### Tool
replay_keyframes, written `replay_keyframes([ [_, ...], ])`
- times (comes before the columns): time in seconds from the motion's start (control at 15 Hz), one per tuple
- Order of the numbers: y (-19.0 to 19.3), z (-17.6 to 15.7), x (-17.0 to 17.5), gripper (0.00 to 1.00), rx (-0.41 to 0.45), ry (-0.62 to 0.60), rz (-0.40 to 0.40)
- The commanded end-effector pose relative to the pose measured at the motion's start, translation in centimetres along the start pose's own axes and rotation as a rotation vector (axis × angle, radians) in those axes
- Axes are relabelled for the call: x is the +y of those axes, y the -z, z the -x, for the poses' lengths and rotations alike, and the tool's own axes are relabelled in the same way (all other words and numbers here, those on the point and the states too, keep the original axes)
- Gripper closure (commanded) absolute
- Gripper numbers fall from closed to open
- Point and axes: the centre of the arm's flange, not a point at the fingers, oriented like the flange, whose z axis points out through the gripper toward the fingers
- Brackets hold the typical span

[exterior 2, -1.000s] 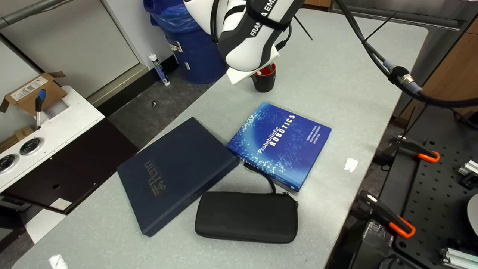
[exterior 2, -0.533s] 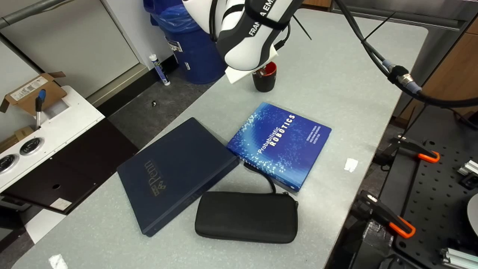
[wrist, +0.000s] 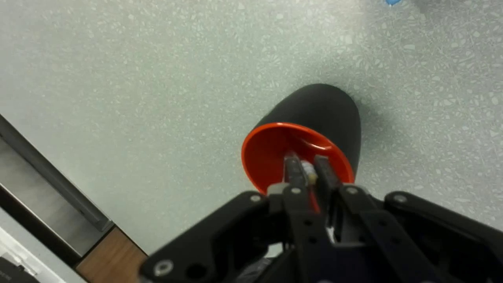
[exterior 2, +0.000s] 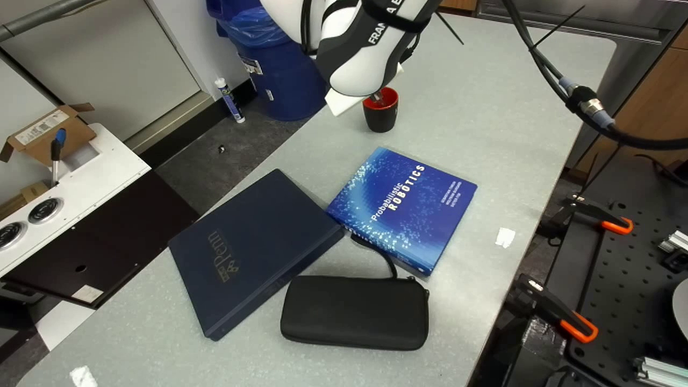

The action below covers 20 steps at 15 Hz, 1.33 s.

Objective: Take the pen out of the red and black mug

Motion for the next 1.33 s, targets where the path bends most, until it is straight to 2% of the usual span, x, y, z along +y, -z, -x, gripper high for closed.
replay_keyframes([
  [0.0,4.8,3.4,3.6,0.97,0.093,0.038,-0.068],
  [0.33,9.1,8.2,4.3,0.97,0.212,0.159,-0.203],
  [0.6,9.5,9.8,0.4,0.97,0.264,0.212,-0.282],
  [0.8,6.5,8.5,-3.4,0.97,0.248,0.206,-0.264],
  [1.27,-1.1,5.5,-7.8,0.97,0.137,0.195,-0.191],
])
